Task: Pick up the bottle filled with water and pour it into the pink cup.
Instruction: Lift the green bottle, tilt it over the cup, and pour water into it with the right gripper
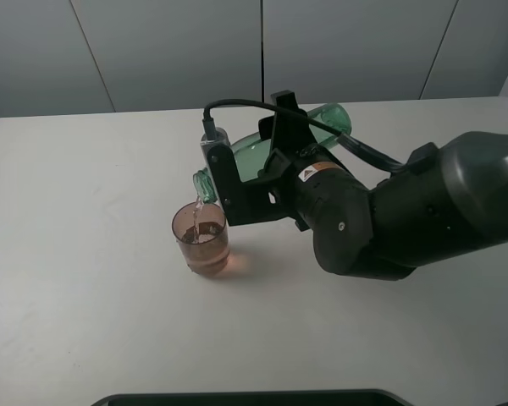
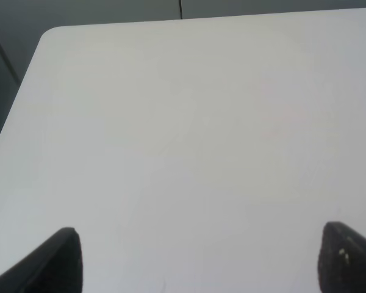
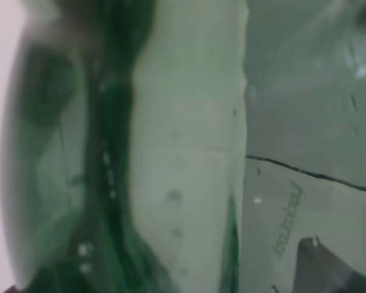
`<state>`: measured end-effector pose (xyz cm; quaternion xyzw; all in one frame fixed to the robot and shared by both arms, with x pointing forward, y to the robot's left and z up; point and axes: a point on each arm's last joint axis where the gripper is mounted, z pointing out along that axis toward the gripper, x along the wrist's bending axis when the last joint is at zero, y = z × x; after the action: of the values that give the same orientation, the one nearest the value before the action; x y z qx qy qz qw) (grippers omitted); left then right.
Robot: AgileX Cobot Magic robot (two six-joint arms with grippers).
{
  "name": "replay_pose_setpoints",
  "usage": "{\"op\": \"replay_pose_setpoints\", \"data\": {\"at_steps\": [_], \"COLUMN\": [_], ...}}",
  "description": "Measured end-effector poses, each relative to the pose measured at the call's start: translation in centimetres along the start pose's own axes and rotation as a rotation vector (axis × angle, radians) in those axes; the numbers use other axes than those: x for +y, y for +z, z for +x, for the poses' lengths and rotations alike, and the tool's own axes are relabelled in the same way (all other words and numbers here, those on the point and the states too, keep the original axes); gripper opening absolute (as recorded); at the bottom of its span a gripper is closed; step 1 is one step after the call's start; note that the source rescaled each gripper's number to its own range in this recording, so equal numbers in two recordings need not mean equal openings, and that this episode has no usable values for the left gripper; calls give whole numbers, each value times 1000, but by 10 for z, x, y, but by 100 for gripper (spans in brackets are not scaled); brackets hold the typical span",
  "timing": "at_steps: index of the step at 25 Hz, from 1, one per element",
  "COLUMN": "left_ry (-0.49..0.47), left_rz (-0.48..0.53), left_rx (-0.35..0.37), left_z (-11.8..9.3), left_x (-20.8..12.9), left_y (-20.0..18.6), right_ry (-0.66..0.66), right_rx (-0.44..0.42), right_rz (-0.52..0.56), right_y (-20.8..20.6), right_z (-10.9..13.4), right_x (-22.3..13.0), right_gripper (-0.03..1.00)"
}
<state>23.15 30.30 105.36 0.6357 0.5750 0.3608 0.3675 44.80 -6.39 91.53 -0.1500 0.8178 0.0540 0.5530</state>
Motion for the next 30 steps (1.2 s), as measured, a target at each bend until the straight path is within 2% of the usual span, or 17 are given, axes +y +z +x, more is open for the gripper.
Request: {"op": "replay_pose_setpoints", "data": {"at_steps": [15, 25, 30], "left_ry": [0, 0, 0], "left_rz": [0, 0, 0], "left_rx": [0, 0, 0], "left_z": [0, 0, 0], "left_x": [0, 0, 0], "left_y": [0, 0, 0], "right_ry": [10, 193, 267], "right_rx": [20, 24, -12], "right_rz": [-6, -7, -17], "right_y": [0, 0, -6], "right_z": [2, 2, -12], "right_x": [1, 1, -2], "right_gripper": [0, 0, 0]}}
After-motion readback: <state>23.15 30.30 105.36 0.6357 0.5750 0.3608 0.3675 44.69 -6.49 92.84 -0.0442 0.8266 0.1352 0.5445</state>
